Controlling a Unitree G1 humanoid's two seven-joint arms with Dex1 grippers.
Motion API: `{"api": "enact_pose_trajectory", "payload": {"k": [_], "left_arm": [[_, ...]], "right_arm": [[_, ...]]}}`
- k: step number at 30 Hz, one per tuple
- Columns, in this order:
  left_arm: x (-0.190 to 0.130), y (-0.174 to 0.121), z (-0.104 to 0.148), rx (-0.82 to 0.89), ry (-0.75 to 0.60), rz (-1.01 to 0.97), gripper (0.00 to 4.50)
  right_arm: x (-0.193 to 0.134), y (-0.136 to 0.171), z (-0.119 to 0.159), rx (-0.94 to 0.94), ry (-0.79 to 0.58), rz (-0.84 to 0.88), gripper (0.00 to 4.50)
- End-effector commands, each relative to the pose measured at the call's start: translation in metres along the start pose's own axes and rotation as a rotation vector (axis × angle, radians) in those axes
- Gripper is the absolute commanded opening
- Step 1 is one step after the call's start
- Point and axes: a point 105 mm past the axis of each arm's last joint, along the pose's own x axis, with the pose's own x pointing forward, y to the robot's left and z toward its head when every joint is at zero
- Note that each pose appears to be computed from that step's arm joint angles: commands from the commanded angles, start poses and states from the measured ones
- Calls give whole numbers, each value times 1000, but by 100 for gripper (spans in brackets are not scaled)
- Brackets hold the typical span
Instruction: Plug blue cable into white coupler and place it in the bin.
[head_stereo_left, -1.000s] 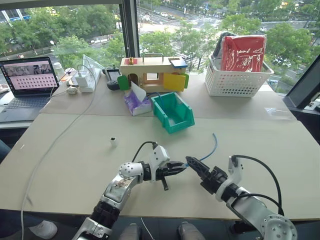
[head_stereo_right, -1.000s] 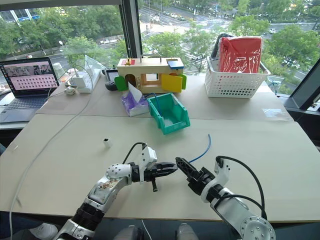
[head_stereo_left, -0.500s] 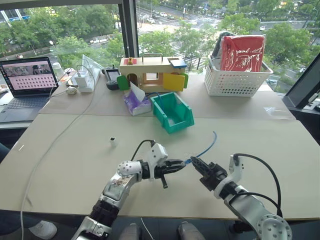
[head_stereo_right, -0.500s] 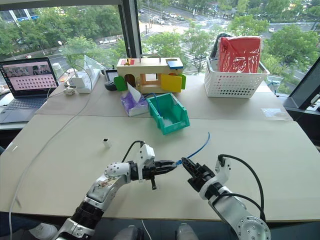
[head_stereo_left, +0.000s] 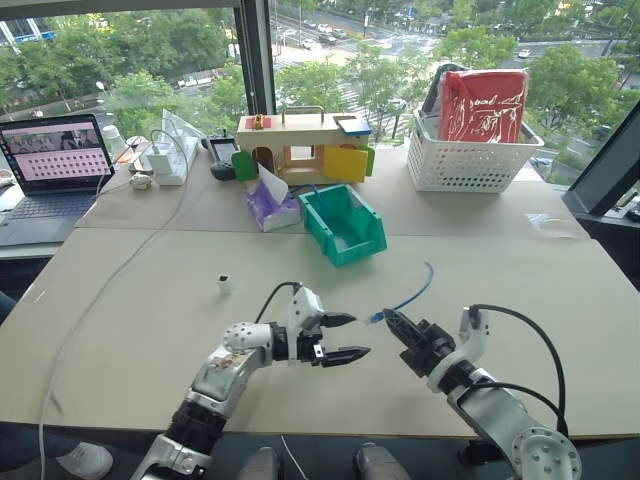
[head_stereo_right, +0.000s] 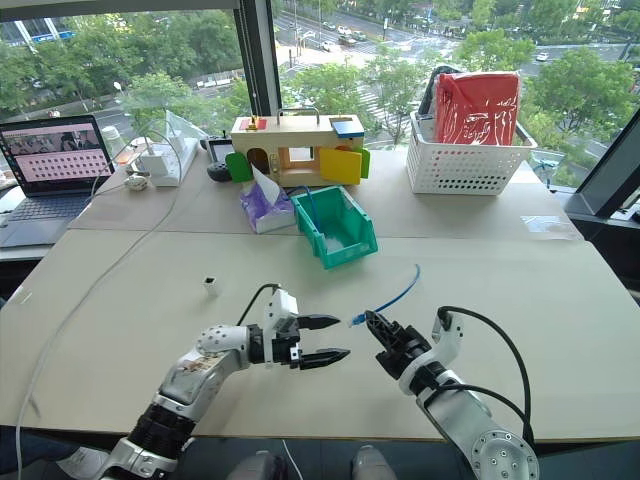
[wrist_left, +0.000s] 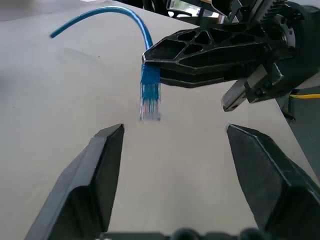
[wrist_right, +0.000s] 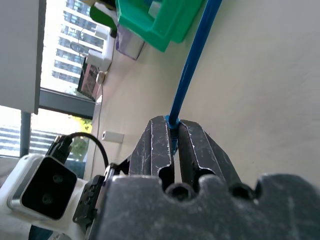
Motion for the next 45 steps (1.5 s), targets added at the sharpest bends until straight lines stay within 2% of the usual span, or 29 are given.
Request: {"api": "enact_pose_trajectory", "payload": {"k": [1,5,8,10,14,22,31,34,37,41,42,45], "left_arm": [[-23,0,16,29,-59,41,448],[-85,-2,-10,-4,0,281,448],[-115,2,-18,-97,-60,508,448],[-129,10,-23,-152,-113,649,448],[-163,46,-38,-157,-128,1033,448],[-154,76,-34,-66,-104,1209,448],[-135,107,-34,-23,-65,1192,448],[-128,114,-42,-26,-23,1160,448],[-126,114,-47,-62,-31,1130,379],[-122,111,-43,-72,-72,1072,229],[-120,110,-40,-75,-88,1050,204],[-103,102,-24,-64,-144,915,89]], "right_arm": [[-1,1,15,-1,-77,6,0],[5,-3,12,-6,-56,-1,0],[8,-4,9,-13,-30,5,0],[10,-5,8,-11,-18,10,0],[17,-2,4,-25,18,38,0],[16,1,2,-49,23,47,0],[14,1,6,-58,-8,36,0],[14,1,8,-61,-17,33,0],[14,1,9,-63,-24,32,0],[13,0,11,-63,-34,26,0],[13,0,11,-62,-37,25,0],[13,-1,11,-63,-40,23,0]]}}
